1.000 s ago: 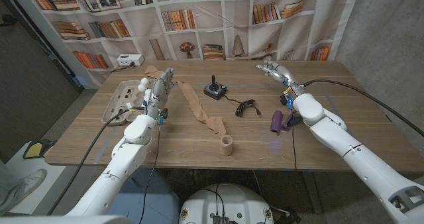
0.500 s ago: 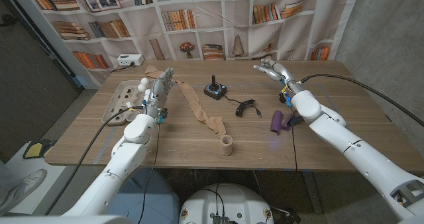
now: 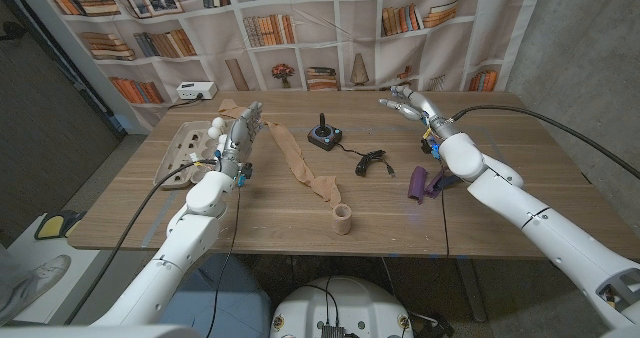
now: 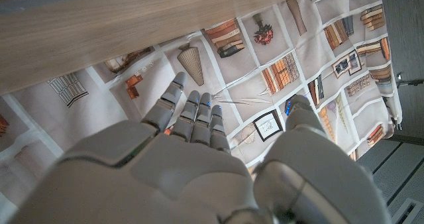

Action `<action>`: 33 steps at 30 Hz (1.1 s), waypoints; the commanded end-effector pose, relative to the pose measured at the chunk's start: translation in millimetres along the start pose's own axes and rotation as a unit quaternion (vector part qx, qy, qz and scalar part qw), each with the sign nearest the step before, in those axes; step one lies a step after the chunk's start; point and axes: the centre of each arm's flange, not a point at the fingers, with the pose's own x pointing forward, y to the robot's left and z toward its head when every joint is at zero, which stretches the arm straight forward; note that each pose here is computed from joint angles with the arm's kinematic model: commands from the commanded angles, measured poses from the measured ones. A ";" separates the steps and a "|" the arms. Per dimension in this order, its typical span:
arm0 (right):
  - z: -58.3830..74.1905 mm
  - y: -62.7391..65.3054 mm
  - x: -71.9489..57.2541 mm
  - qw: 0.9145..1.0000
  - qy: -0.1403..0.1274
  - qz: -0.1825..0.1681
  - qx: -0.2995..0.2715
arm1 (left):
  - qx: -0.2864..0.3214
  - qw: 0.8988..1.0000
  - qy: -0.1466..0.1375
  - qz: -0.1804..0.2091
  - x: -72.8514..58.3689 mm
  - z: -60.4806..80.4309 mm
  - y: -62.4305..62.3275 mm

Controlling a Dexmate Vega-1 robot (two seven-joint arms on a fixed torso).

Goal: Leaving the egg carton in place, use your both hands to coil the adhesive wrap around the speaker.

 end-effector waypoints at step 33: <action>33.3 3.3 15.9 0.992 -0.013 0.011 -0.128 | 0.014 1.000 0.013 0.002 -5.0 -5.7 -1.6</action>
